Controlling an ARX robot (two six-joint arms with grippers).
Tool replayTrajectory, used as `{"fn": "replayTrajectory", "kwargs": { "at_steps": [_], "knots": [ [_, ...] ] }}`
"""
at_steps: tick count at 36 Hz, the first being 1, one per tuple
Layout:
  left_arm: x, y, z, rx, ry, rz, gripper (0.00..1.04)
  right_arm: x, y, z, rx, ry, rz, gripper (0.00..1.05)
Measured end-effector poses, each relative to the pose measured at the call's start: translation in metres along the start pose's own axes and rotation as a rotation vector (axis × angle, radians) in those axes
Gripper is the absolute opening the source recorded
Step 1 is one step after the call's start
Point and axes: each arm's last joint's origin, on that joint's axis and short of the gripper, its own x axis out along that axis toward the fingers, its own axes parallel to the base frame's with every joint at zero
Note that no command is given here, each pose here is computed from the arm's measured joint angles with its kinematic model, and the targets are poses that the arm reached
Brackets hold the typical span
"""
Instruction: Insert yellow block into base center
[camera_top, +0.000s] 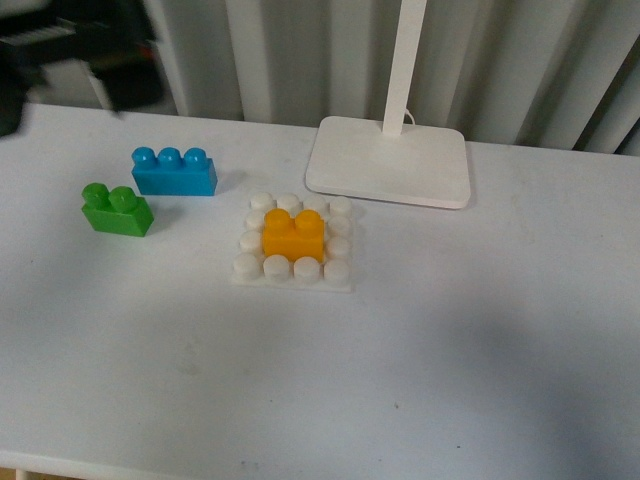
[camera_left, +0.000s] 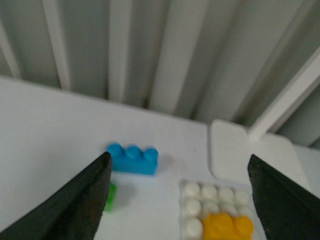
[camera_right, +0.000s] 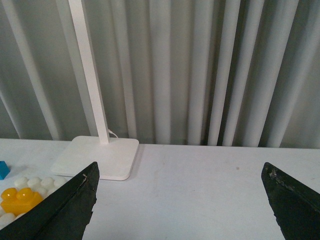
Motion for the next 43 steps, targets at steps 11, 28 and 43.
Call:
{"fn": "replayTrajectory", "kwargs": {
  "at_steps": [11, 28, 43],
  "knots": [
    [-0.098, 0.067, -0.003, 0.162, -0.201, 0.031, 0.24, 0.0, 0.0, 0.0, 0.0, 0.0, 0.0, 0.95],
    [-0.128, 0.067, -0.006, 0.177, -0.212, 0.027, 0.04, 0.0, 0.0, 0.0, 0.0, 0.0, -0.001, 0.95],
    [-0.144, 0.066, -0.005, 0.178, -0.227, 0.026, 0.04, 0.0, 0.0, 0.0, 0.0, 0.0, 0.0, 0.95]
  ]
}}
